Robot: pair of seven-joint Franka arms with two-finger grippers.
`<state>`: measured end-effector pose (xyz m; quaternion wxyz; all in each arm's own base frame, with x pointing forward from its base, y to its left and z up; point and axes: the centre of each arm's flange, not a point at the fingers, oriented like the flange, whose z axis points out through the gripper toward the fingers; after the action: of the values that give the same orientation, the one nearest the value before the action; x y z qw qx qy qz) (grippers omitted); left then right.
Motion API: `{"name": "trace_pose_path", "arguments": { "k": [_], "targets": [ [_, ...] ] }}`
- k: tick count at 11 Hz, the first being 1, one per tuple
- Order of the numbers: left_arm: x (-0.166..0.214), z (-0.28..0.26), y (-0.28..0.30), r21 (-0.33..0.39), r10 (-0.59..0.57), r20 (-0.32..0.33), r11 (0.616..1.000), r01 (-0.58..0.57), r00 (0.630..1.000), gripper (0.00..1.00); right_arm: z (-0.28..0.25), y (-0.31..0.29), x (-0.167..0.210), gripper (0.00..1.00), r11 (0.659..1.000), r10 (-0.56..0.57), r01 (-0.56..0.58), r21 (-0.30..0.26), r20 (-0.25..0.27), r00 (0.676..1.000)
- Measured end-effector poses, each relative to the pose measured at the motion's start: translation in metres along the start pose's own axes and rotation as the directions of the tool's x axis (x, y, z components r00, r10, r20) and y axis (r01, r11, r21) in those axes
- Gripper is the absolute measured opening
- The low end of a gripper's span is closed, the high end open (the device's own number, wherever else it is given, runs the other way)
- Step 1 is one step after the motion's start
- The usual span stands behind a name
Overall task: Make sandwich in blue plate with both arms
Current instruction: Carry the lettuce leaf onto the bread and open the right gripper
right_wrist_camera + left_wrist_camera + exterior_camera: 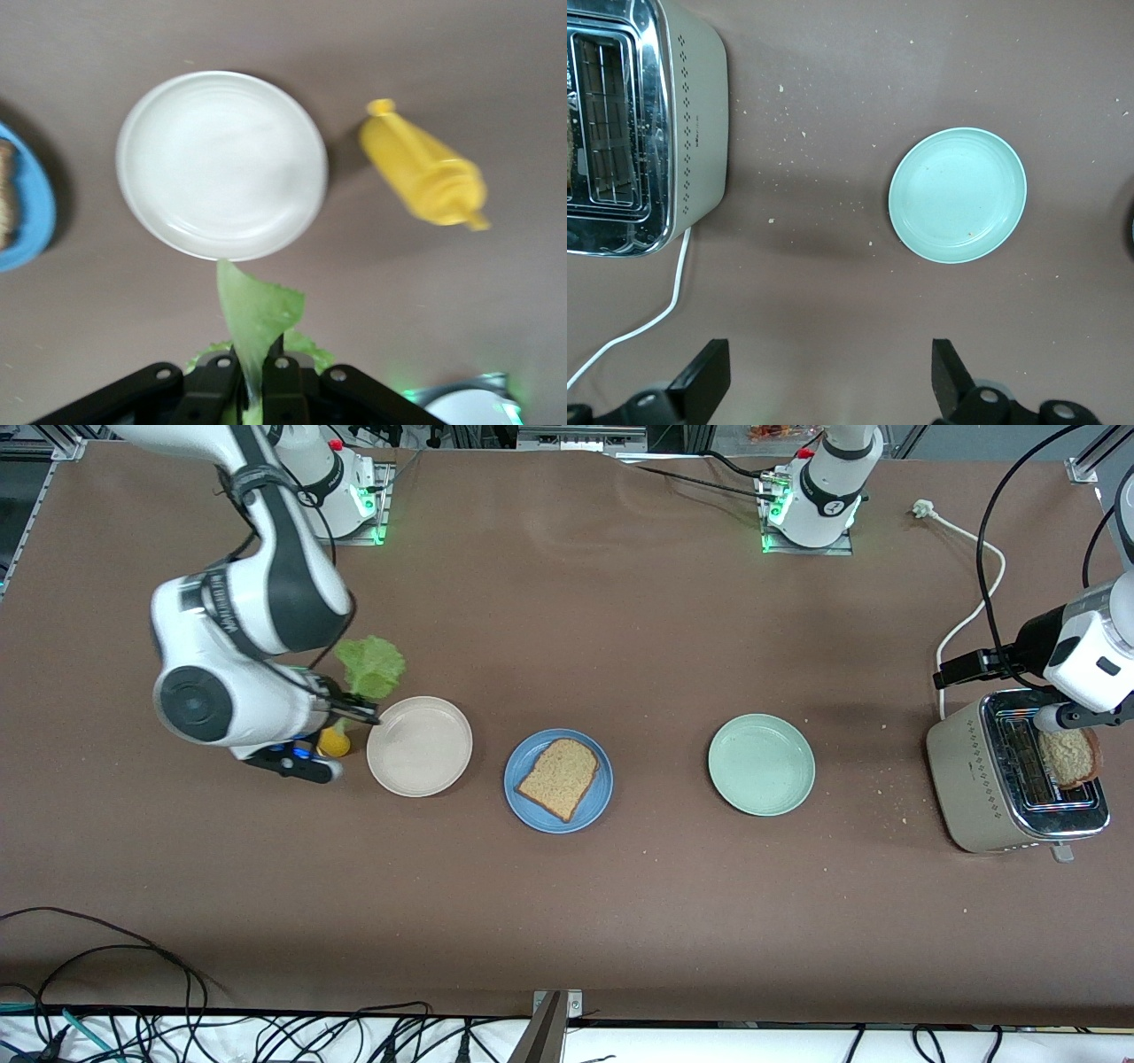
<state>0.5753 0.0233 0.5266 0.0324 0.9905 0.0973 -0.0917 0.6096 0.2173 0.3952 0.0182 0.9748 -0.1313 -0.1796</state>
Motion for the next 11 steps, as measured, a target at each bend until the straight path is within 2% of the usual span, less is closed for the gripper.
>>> {"name": "trace_pose_path", "arguments": {
  "k": [2, 4, 6, 8, 9, 11],
  "targets": [
    [0.000, 0.000, 0.000, 0.000, 0.001, 0.000, 1.000, -0.001, 1.000, 1.00, 0.017, -0.059, -0.016, 0.07, 0.998, 0.064, -0.062, 0.033, -0.081, 0.995],
    [0.000, 0.000, 0.000, 0.000, 0.001, 0.001, 1.000, -0.001, 1.000, 1.00, 0.050, -0.115, -0.021, 0.07, 0.983, 0.162, -0.147, 0.109, -0.149, 0.975],
    [0.000, 0.001, 0.000, 0.000, 0.001, 0.001, 1.000, -0.001, 1.000, 1.00, 0.083, -0.162, -0.023, 0.07, 0.955, 0.255, -0.211, 0.210, -0.211, 0.944],
    [0.000, 0.001, 0.000, 0.000, 0.001, 0.002, 1.000, -0.001, 1.000, 1.00, 0.113, -0.200, -0.029, 0.07, 0.921, 0.326, -0.249, 0.299, -0.243, 0.913],
    [0.000, 0.001, 0.000, 0.000, 0.001, 0.002, 1.000, -0.001, 1.000, 1.00, 0.123, -0.211, -0.028, 0.07, 0.910, 0.344, -0.255, 0.327, -0.252, 0.905],
    [0.000, 0.001, 0.000, 0.000, 0.001, 0.002, 1.000, -0.001, 1.000, 1.00, 0.143, -0.224, -0.025, 0.07, 0.908, 0.344, -0.250, 0.335, -0.260, 0.902]
  ]
}}
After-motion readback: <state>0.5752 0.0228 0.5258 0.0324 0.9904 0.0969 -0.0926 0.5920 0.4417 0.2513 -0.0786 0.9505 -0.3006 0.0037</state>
